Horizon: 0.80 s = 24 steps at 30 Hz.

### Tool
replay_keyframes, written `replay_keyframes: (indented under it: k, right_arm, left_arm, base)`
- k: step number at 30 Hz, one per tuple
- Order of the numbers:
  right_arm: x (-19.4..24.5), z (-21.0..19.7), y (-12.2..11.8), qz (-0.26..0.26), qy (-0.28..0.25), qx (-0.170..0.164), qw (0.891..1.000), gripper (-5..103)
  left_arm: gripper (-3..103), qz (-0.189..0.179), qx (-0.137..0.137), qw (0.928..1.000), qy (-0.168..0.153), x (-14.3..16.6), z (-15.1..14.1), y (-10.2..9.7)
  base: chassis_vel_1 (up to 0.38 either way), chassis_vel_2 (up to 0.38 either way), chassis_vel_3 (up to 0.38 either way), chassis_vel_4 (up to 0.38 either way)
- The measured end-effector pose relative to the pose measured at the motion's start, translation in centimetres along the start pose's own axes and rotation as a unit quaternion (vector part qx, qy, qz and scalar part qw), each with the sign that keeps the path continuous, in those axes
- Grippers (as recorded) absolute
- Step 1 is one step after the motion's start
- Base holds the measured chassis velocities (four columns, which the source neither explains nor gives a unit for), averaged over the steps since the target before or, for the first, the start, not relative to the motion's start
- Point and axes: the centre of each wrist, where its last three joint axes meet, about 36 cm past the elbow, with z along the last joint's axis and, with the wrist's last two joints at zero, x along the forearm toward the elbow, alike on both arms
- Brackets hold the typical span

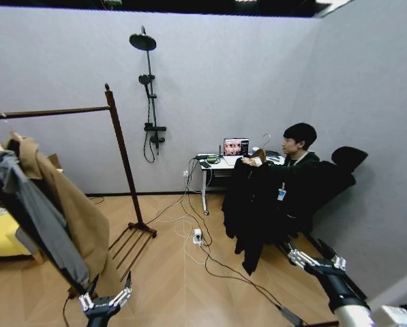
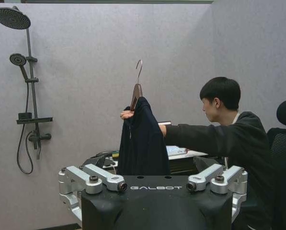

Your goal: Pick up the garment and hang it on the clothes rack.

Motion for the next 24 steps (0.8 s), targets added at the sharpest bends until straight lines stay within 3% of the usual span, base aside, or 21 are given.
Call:
replay_keyframes:
  k: [8,19,24]
  right_arm:
    - [0.0,-0.1,-0.2,0.008,-0.003,0.006,1.000,100]
    - [-1.5,-1.4,-0.5,0.019,-0.048,0.030,0.998,100]
    - [-1.9,-1.9,-0.5,0.044,-0.024,0.045,0.998,100]
  left_arm:
    - [100,0.000,0.000,1.0000,0.000,0.0,0.0,0.0]
    - [100,0.000,0.000,1.0000,0.000,0.0,0.0,0.0]
    - [100,0.000,0.000,1.0000,0.000,0.0,0.0,0.0]
  base:
    - [-0.266,0.261,0.256,-0.262]
    - [-0.249,0.256,0.255,-0.244]
    - [-0.214,0.207,0.181,-0.196]
